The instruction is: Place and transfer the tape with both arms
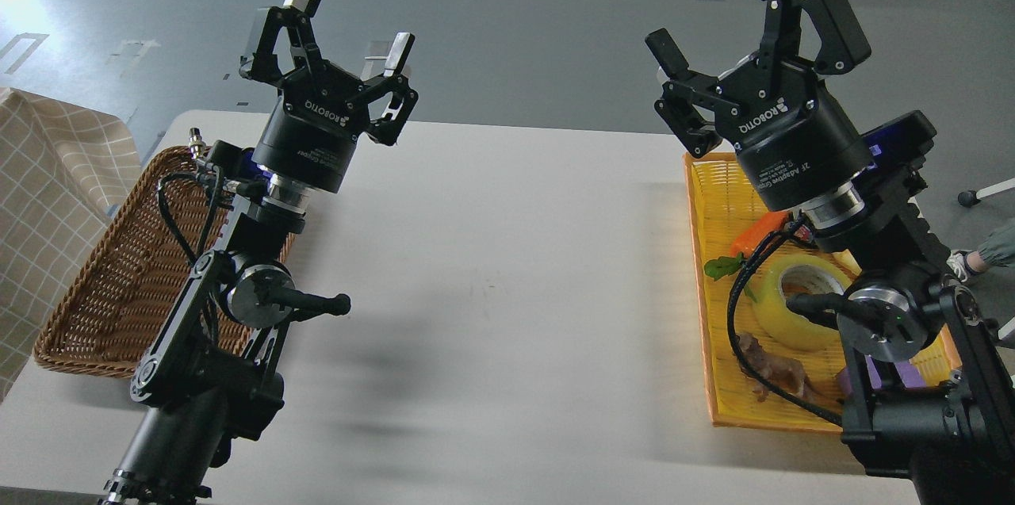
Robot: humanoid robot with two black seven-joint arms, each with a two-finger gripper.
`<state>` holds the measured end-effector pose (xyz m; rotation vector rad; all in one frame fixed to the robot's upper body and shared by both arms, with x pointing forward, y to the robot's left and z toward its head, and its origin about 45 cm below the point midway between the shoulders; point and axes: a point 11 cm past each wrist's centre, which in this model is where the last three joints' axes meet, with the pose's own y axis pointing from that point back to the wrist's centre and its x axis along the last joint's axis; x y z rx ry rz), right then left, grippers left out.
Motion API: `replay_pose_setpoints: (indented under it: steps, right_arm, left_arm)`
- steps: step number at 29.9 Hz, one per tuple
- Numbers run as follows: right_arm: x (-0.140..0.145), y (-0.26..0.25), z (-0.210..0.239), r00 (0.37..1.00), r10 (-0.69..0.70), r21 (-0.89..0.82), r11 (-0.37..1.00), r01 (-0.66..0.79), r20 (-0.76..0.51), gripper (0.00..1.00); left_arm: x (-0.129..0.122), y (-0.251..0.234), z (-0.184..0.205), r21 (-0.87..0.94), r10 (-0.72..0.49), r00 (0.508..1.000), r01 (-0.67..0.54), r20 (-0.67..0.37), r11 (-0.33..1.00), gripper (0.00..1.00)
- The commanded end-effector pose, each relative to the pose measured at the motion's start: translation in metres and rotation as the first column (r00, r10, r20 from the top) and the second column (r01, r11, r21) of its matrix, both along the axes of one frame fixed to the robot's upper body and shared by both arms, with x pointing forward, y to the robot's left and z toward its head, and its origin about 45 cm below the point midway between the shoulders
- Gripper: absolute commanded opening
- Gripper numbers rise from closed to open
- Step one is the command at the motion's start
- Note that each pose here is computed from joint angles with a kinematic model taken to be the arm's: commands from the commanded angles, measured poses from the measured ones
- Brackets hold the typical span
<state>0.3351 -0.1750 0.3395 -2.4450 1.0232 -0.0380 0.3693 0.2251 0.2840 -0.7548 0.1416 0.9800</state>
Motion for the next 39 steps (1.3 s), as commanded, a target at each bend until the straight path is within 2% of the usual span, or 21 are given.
replay_pose_setpoints:
  steps: [1,6,16,18,21,23,28,31,37,39]
  right_arm:
    - [0.006,-0.019,-0.007,1.000,-0.012,-0.088,0.996,0.012,-0.002,1.00]
    - [0.013,-0.072,-0.015,0.996,-0.086,-0.313,0.946,0.079,-0.009,1.00]
    - [0.013,-0.141,-0.002,0.983,-0.177,-0.602,0.780,0.170,0.049,1.00]
    - [0.014,-0.158,-0.014,0.972,-0.213,-0.741,0.637,0.212,0.095,1.00]
    - [0.015,-0.168,-0.028,0.963,-0.221,-0.847,0.472,0.243,0.153,1.00]
    - [0.017,-0.174,-0.031,0.956,-0.235,-0.869,0.419,0.264,0.177,1.00]
    - [0.013,-0.181,0.005,0.934,-0.253,-0.788,0.506,0.351,0.253,1.00]
    - [0.008,-0.190,0.020,0.926,-0.283,-0.728,0.575,0.374,0.252,1.00]
    - [0.002,-0.213,0.060,0.886,-0.304,-0.704,0.539,0.462,0.349,1.00]
    - [-0.002,-0.205,0.066,0.881,-0.282,-0.669,0.574,0.473,0.381,1.00]
  left_arm:
    - [0.000,-0.001,0.001,0.001,-0.003,1.000,0.003,0.001,1.000,0.98]
    - [0.000,-0.001,-0.001,0.001,-0.003,1.000,0.003,-0.003,1.000,0.98]
    - [-0.001,0.000,-0.004,0.002,-0.002,1.000,0.002,-0.012,1.000,0.98]
    - [-0.002,0.000,-0.006,0.002,0.000,1.000,0.000,-0.016,1.000,0.98]
    - [-0.003,0.001,-0.008,0.002,0.001,1.000,-0.001,-0.022,1.000,0.98]
    - [-0.004,0.002,-0.009,0.001,0.004,1.000,-0.004,-0.025,1.000,0.98]
    - [-0.005,0.003,-0.013,0.001,0.009,0.999,-0.009,-0.035,1.000,0.98]
    - [-0.006,0.003,-0.013,0.003,0.007,0.999,-0.007,-0.033,1.000,0.98]
    - [-0.005,0.004,-0.011,0.000,0.009,1.000,-0.009,-0.030,1.000,0.98]
    - [-0.005,0.005,-0.012,-0.001,0.012,0.999,-0.012,-0.031,1.000,0.98]
